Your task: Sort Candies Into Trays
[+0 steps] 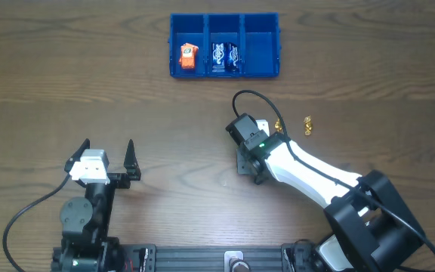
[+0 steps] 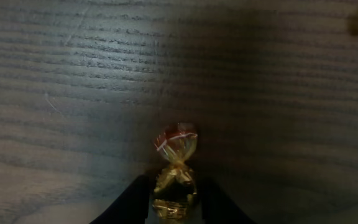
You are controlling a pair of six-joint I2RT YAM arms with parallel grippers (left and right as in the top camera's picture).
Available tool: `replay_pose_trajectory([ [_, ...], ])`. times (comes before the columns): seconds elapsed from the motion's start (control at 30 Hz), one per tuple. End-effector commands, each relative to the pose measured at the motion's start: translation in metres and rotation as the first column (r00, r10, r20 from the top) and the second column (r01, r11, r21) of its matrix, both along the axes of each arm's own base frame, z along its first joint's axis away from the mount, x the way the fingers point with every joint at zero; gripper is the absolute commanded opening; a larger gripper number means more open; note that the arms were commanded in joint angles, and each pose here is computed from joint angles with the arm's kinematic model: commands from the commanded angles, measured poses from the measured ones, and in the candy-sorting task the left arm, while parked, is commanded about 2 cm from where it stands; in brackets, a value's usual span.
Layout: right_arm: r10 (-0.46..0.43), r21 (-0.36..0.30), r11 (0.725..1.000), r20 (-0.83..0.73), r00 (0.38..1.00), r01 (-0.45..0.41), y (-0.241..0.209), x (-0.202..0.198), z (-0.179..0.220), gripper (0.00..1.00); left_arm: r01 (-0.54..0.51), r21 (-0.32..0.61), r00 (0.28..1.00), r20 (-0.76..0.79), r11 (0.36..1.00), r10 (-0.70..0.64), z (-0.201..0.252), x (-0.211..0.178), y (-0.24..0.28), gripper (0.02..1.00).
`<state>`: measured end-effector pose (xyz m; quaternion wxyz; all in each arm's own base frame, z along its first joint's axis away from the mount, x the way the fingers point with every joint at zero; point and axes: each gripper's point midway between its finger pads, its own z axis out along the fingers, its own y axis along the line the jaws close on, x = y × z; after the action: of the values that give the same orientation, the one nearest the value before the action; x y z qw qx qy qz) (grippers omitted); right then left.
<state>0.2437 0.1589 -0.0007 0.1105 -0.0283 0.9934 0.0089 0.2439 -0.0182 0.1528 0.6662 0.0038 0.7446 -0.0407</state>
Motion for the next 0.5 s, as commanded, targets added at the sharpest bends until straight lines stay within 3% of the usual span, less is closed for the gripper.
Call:
replay_pose_trajectory([
  [0.03, -0.004, -0.01, 1.0, 0.016, 1.0, 0.004, 0.002, 0.006, 0.002, 0.257, -0.01, 0.021, 0.999, -0.051, 1.0, 0.011, -0.018, -0.001, 0.002, 0.998],
  [0.33, -0.005, 0.002, 1.0, 0.034, 0.999, 0.005, 0.006, 0.012, 0.007, 0.185, -0.01, 0.021, 0.999, -0.051, 1.0, 0.011, -0.018, -0.001, 0.002, 0.998],
  [0.5, -0.042, -0.064, 0.996, 0.171, 0.984, 0.054, -0.002, 0.056, 0.066, 0.178, -0.01, 0.021, 0.999, -0.051, 1.0, 0.011, -0.018, -0.001, 0.002, 0.998],
])
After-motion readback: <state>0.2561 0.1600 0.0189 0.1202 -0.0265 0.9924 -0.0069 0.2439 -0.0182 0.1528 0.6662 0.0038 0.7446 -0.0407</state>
